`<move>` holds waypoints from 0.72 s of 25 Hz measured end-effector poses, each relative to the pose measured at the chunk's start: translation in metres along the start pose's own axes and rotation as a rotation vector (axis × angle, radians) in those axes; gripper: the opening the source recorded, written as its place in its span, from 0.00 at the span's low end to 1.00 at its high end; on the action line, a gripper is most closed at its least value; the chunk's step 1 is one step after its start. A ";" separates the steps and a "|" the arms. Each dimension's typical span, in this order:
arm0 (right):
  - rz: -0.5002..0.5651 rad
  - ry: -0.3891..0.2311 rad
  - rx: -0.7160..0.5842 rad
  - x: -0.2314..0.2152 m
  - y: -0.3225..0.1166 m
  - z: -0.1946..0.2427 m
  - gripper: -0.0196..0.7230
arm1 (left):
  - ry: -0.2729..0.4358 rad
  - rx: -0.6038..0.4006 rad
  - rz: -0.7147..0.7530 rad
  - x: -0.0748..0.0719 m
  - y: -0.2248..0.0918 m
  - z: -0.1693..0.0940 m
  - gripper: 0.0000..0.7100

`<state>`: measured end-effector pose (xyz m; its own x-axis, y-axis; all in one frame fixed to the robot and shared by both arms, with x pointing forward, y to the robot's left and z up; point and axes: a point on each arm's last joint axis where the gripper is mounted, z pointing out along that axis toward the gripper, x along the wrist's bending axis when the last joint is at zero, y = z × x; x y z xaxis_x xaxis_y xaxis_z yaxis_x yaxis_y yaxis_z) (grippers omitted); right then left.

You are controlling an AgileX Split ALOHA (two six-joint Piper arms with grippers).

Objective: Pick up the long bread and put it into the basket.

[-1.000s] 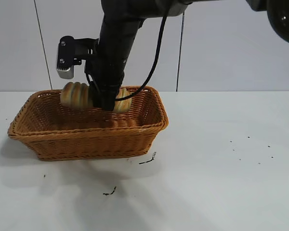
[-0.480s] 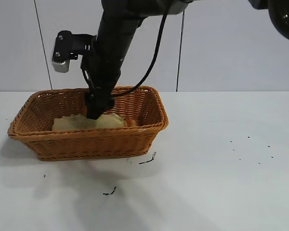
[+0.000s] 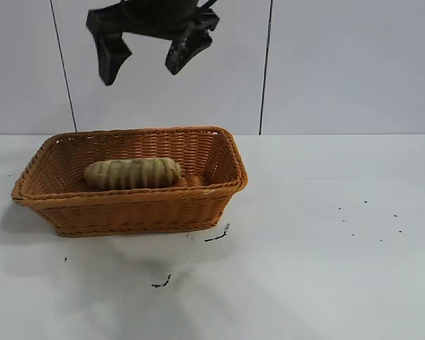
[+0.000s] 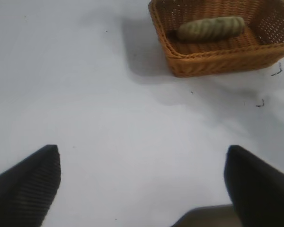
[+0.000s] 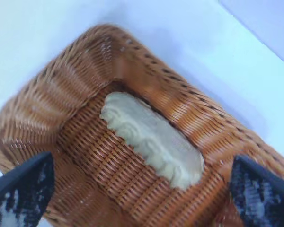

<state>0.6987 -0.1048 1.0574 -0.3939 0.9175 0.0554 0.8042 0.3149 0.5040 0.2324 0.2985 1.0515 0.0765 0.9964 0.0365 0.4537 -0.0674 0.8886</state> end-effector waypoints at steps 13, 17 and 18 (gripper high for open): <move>0.324 -0.172 0.078 -0.173 -0.032 -0.025 0.95 | 0.000 0.000 0.000 0.000 0.000 0.000 0.97; 0.328 -0.161 0.073 -0.172 -0.031 -0.029 0.95 | 0.000 0.000 0.000 0.000 0.000 0.000 0.97; 0.326 -0.159 0.072 -0.170 -0.032 -0.031 0.95 | 0.000 0.000 0.000 0.000 0.000 0.000 0.97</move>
<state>0.7262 -0.2782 1.0588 -0.0419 0.9970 0.0654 0.9077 0.0107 0.4195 0.2324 0.2985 1.0515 0.0765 0.9964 0.0365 0.4537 -0.0674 0.8886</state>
